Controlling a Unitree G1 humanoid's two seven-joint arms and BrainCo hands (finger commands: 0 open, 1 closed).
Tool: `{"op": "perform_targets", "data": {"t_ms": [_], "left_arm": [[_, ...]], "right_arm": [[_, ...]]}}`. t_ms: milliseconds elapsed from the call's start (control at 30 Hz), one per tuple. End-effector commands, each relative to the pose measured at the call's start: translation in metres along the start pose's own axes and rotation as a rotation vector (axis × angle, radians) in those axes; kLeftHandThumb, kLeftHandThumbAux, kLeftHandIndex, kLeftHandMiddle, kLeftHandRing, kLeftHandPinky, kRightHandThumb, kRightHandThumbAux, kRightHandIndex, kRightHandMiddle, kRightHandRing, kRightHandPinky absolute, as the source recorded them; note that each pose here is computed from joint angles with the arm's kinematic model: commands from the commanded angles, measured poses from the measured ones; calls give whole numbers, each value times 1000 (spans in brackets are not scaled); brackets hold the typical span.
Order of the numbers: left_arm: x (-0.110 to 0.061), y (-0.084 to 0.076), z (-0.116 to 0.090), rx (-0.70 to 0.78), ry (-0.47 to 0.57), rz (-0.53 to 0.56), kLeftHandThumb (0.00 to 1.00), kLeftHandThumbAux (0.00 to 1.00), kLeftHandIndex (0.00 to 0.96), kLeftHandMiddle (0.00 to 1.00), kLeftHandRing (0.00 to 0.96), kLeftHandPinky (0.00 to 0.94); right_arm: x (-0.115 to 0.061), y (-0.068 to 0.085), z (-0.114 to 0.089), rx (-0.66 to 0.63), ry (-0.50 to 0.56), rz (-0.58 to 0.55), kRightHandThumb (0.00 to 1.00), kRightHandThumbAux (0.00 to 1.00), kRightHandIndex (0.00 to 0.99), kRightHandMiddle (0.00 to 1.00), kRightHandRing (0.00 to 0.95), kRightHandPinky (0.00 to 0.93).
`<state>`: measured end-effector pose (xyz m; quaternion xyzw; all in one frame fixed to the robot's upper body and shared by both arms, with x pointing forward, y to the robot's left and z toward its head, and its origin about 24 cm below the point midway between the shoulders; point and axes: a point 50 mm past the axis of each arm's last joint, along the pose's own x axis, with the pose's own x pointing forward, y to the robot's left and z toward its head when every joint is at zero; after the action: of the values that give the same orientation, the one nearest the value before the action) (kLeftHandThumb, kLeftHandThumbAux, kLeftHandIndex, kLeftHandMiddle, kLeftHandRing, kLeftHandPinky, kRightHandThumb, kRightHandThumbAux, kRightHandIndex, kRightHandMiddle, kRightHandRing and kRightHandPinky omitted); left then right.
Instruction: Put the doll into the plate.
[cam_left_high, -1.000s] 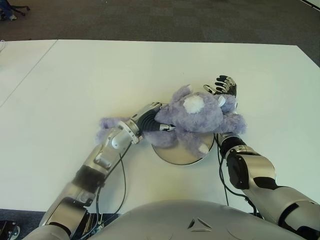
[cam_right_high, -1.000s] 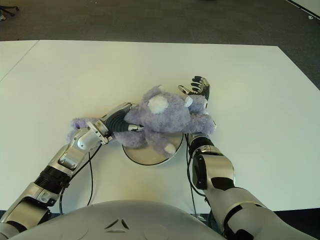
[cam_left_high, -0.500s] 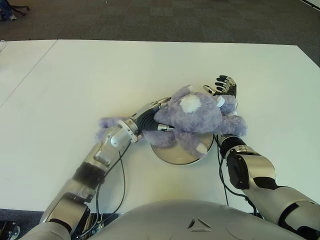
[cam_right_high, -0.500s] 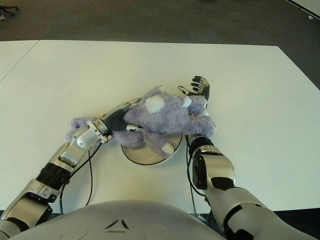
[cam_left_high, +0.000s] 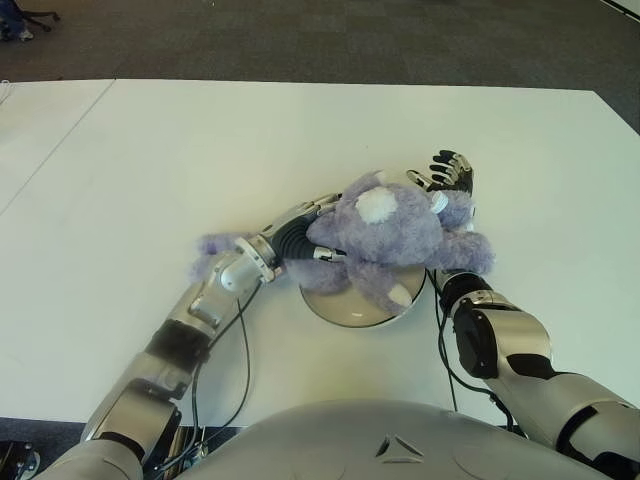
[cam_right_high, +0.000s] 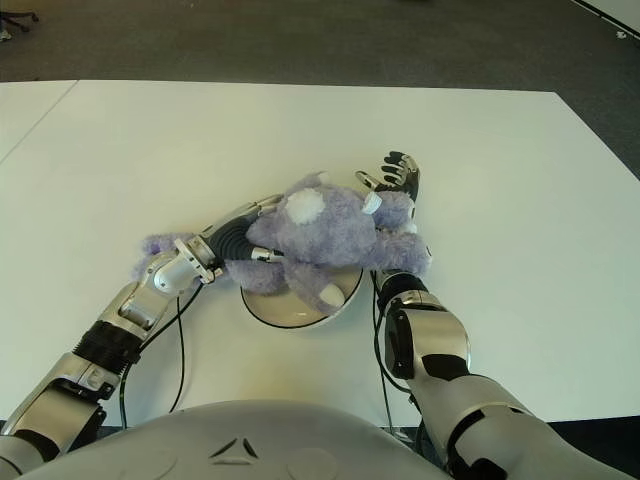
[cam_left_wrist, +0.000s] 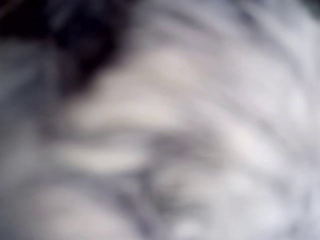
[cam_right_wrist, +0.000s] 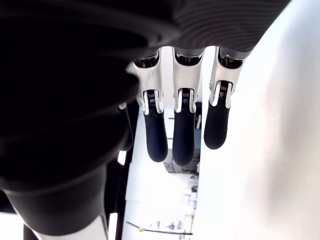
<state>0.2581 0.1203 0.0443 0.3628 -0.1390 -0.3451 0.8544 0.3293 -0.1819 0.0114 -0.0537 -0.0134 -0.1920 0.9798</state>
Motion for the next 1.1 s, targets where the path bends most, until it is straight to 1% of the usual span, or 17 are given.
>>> {"op": "perform_targets", "data": {"t_ms": [33,67,167,200,233,400,533,567,667,933,967,1000,1033,1100], "left_arm": [[-22,-25,-32,-4,201,-143,24,503,0,84,125,162],[-22,-25,-32,-3,202,-142,23,505,0,83,126,171],[-22,-24,-33,-1,205,-136,22,506,0,83,128,180],[-22,-24,-33,1,206,-133,24,512,0,85,134,196],[-22,-24,-33,2,206,-130,27,516,0,86,139,203],[-22,-23,-33,8,210,-125,30,522,0,88,145,201],[-23,-22,-35,13,214,-121,30,519,0,98,147,187],[-23,-22,-35,14,214,-121,31,517,0,101,148,183],[-23,-21,-36,19,215,-118,37,523,0,103,152,204],[-23,-20,-35,22,214,-115,39,537,0,105,160,215],[-23,-20,-35,23,214,-115,35,535,0,99,145,162],[-24,-20,-35,26,215,-117,34,534,0,98,142,153],[-24,-19,-35,28,217,-119,28,518,0,76,113,104],[-24,-19,-35,33,218,-124,24,499,0,58,90,62]], "right_arm": [[-88,-8,-95,-96,422,40,0,918,286,336,357,359],[-88,-8,-95,-96,423,40,0,921,290,338,354,338],[-88,-8,-95,-98,423,40,0,923,292,339,352,325],[-88,-8,-95,-98,423,40,1,925,295,340,353,351],[-88,-8,-95,-98,424,40,2,926,296,341,355,343],[-89,-7,-95,-98,424,35,12,925,294,344,365,370],[-89,-7,-95,-94,421,29,40,925,294,342,367,358],[-89,-7,-95,-94,420,28,43,925,294,341,369,367],[-89,-7,-95,-95,421,23,40,922,292,343,379,397],[-89,-6,-95,-96,419,27,23,920,287,333,373,395],[-90,-6,-95,-96,419,28,13,920,285,331,371,394],[-90,-6,-95,-95,421,29,9,920,284,331,371,393],[-90,-6,-95,-94,422,30,5,922,286,331,371,393],[-89,-6,-95,-92,426,32,4,927,289,332,370,384]]}}
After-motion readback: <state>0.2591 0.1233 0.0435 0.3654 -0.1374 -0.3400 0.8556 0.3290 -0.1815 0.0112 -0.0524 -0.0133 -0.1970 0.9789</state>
